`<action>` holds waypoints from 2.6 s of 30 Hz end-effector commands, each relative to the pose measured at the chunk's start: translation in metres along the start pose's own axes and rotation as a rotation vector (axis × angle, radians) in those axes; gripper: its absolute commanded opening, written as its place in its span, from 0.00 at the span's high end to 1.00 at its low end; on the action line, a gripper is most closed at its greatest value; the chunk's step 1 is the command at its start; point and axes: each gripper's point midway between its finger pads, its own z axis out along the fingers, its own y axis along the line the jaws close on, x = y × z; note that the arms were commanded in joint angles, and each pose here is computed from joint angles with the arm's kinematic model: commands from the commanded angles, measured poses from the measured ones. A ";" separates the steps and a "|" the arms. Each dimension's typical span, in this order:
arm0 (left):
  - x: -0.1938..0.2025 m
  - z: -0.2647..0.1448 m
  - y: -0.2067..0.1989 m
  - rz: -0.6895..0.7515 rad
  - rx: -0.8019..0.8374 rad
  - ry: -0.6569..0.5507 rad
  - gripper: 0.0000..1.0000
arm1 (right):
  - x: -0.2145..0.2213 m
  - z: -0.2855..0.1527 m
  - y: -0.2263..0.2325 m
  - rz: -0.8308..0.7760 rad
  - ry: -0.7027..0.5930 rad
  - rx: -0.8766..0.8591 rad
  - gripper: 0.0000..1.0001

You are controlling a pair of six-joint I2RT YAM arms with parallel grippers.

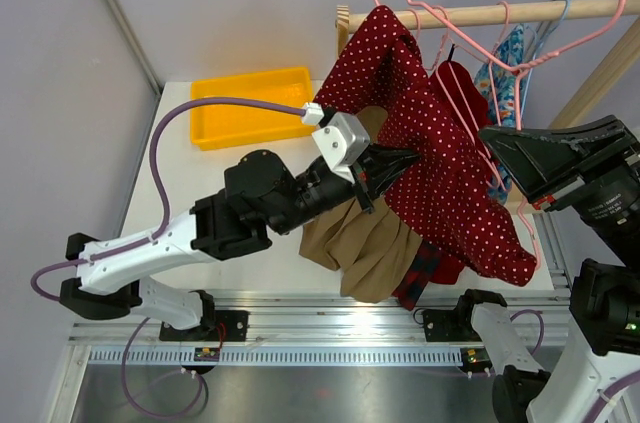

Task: Remove the skirt from the hanger

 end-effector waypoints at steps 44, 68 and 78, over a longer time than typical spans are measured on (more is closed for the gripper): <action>-0.037 -0.186 0.234 0.275 -0.893 0.150 1.00 | -0.051 -0.123 -0.148 -0.387 -0.286 1.076 1.00; -0.103 -0.155 0.536 0.340 -1.179 -0.102 1.00 | -0.050 -0.107 -0.225 -0.478 -0.126 1.238 1.00; 0.092 -0.218 0.627 0.098 -1.470 0.202 1.00 | -0.038 -0.110 -0.232 -0.469 -0.098 1.237 1.00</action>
